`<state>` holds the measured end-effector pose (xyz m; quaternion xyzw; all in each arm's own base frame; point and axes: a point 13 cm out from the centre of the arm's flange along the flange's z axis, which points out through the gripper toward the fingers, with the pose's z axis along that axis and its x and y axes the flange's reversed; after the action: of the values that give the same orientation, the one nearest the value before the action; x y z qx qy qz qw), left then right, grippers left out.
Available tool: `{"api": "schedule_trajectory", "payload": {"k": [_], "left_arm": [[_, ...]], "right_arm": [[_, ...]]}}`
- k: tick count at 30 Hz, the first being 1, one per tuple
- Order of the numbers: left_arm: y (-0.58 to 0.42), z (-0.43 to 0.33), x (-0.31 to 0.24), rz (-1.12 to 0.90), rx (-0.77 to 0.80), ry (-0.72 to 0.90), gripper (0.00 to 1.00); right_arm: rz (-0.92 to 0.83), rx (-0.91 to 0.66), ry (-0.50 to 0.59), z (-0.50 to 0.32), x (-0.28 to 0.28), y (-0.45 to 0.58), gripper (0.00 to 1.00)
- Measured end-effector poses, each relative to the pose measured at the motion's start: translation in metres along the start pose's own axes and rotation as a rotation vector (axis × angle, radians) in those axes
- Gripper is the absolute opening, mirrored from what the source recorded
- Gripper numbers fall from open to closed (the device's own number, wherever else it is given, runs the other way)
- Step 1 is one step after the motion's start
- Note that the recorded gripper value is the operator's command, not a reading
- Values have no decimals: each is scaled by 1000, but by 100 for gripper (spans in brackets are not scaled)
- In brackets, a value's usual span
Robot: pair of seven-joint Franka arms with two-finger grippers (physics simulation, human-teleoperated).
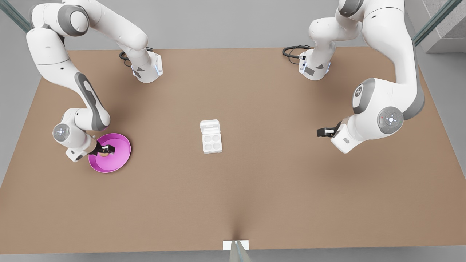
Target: Pack egg into the box and close the box lid
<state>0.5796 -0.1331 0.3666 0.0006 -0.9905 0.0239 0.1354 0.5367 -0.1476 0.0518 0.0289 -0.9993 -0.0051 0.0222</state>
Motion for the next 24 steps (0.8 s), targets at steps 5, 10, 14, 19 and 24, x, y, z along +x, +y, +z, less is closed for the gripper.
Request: {"api": "schedule_trajectory", "payload": {"k": [5,10,14,19,24], "left_arm": [[0,0,0,-1,0,0,100],[1,0,0,-2,-10,-1,100],[2,0,0,-5,-13,-2,100],[3,1,-1,-6,-15,-1,100],[4,1,-1,-8,-18,-2,100]], "right_arm": [[2,-4,-11,4,2,0,100],[9,-3,-22,8,2,-7,100],[8,-1,-28,8,2,-10,77],[4,-3,-33,11,1,-8,77],[4,-3,-41,10,0,-8,59]]}}
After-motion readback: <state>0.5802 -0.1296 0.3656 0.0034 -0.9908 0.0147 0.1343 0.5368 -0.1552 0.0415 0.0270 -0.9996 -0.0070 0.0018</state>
